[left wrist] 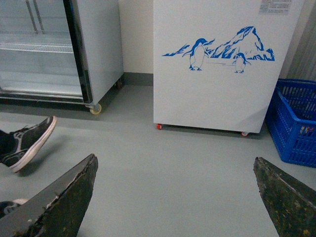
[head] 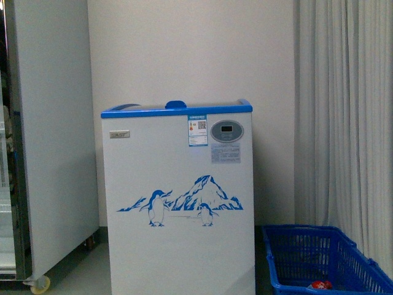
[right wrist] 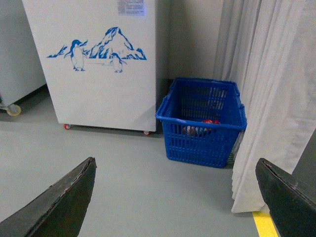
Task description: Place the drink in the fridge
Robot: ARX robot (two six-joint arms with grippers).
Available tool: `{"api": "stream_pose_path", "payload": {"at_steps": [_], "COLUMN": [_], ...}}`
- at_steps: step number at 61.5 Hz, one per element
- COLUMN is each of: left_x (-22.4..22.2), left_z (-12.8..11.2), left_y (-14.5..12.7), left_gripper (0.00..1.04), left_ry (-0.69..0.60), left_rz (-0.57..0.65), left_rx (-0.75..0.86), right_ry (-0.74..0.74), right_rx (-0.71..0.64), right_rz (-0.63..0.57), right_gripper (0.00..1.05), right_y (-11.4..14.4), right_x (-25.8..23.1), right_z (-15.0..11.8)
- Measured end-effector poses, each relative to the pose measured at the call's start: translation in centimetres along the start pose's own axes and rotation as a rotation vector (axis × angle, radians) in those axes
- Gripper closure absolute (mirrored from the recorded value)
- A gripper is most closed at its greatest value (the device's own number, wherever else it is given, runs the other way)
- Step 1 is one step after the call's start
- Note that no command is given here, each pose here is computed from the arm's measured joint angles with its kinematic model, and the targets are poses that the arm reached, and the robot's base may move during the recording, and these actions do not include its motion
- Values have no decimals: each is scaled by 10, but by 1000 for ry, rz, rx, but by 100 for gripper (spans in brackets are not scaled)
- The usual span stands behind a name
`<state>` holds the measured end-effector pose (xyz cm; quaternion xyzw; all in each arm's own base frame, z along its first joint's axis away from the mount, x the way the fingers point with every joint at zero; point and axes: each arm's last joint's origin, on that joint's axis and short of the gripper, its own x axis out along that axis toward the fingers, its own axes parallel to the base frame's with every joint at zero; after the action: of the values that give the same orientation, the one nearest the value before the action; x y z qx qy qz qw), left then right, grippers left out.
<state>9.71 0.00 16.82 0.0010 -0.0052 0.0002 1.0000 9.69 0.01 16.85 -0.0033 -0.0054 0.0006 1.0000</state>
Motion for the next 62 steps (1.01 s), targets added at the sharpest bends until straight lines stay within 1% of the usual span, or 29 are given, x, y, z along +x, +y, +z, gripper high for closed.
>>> {"api": "stream_pose_path", "payload": {"at_steps": [62], "left_x": [0], "left_z": [0], "left_y": [0], "left_gripper": [8], "left_ry": [0], "left_rz": [0], "left_rx": [0], "right_ry": [0], "right_rx": [0], "right_rz": [0], "right_gripper": [8], "right_y": [0], "right_x": [0], "right_z": [0]}}
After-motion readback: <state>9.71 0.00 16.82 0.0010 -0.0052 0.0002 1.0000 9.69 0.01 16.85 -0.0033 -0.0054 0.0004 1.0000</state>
